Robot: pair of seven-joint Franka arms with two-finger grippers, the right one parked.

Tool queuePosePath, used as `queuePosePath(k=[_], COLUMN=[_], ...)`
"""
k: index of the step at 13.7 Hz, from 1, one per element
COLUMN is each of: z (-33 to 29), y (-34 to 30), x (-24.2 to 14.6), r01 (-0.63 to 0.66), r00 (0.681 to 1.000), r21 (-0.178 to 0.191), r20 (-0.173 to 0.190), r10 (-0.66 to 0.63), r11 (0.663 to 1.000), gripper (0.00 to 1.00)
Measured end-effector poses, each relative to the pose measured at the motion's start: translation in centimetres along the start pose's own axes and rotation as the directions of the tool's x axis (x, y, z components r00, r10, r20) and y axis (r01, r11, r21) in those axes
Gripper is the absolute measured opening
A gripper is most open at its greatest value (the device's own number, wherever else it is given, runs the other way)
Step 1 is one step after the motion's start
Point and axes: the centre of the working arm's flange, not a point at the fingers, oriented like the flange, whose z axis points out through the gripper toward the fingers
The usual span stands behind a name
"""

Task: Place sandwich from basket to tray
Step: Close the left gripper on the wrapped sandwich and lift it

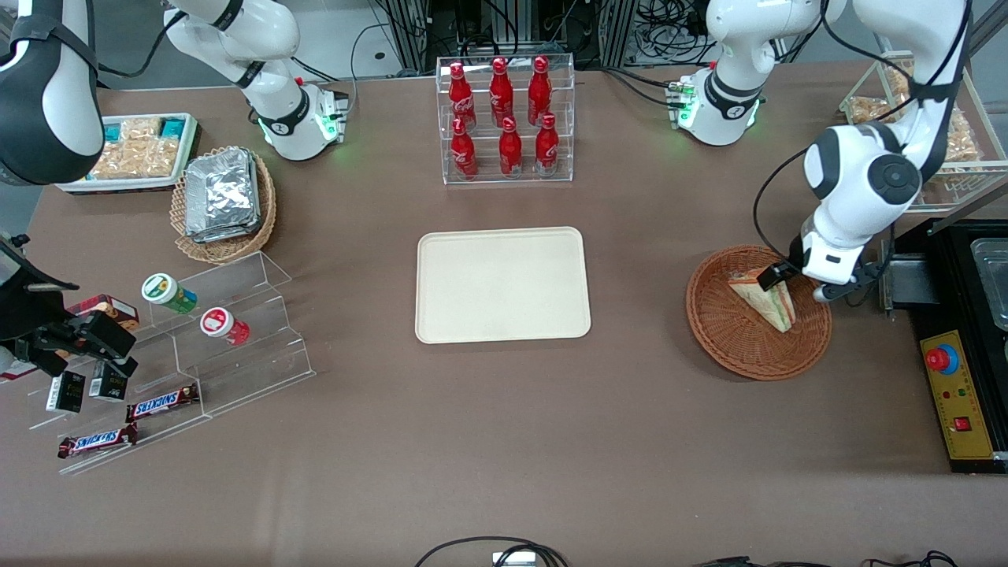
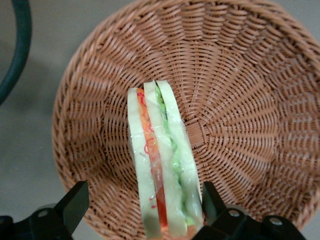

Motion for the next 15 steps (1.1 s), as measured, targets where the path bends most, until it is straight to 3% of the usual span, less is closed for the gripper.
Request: queuePosePath(k=[7,12,15], z=[2.1,2.9,2.5], y=[0.0,0.6,0.7], x=[-0.4,-0.6,-0.3], r01=[0.055,0.099,0.099], r00=[0.998,0.995,0.995], r21=[-0.002,-0.006,-0.009], r20=[0.013,0.013,0.006], r10=[-0.055,-0.099,-0.099], r11=[0.998,0.995,0.995], gripper=[0.96,0.42,0.33])
